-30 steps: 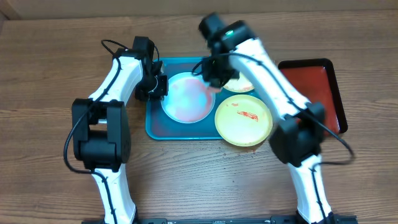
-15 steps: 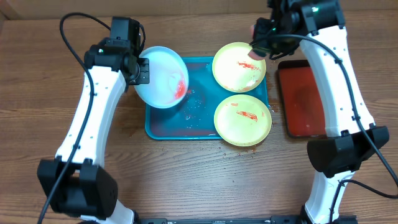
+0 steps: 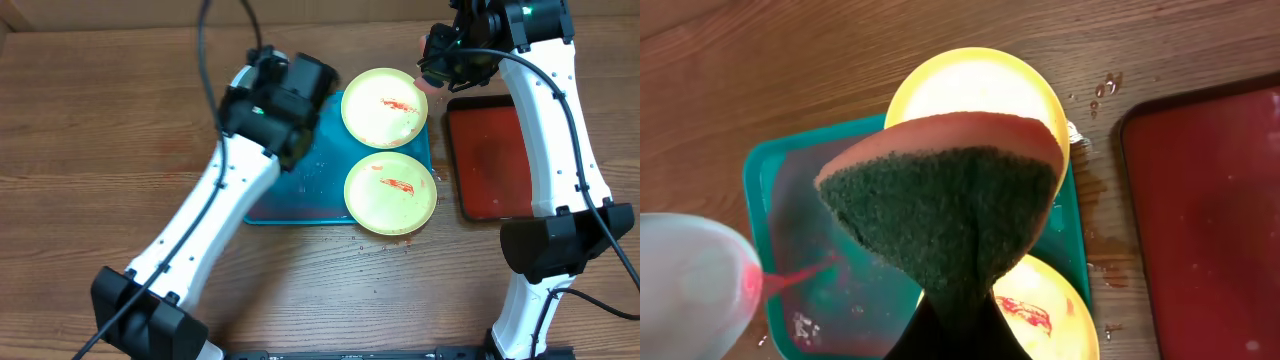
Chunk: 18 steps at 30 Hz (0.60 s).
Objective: Clean dirty plates on tray and stack at the side
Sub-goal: 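Lift the white plate with the left gripper and set it left of tray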
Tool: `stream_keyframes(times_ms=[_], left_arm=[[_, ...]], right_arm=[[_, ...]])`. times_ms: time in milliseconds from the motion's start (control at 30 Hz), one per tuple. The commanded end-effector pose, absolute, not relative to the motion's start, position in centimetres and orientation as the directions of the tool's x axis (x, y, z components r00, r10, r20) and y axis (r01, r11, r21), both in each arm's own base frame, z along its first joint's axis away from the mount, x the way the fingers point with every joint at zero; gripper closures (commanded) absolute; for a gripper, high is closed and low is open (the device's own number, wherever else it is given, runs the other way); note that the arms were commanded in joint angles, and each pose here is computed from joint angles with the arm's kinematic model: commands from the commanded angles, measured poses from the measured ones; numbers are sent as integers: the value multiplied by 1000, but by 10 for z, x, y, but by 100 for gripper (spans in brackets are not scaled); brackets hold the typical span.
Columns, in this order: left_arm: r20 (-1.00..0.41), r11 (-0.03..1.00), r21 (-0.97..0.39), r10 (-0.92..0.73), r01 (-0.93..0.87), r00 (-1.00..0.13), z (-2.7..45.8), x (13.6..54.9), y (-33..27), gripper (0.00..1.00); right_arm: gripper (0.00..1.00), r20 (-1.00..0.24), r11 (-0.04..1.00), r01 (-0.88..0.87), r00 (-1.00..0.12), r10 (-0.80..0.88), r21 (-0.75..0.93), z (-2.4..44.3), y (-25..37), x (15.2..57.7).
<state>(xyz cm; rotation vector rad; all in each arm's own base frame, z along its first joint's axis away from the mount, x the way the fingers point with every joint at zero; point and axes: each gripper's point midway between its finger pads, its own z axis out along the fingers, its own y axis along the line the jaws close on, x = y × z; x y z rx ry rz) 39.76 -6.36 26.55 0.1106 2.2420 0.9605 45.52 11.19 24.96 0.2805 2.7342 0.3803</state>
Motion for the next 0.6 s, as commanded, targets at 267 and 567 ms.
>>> stream_keyframes(times_ms=[267, 567], left_arm=[[-691, 498, 719, 436, -485, -577, 340, 375, -84, 96], [-696, 497, 716, 442, -491, -566, 342, 374, -87, 96]], right_arm=[[96, -344, 945, 132, -909, 236, 300, 256, 110, 456], [96, -341, 945, 133, -910, 236, 299, 255, 110, 455]])
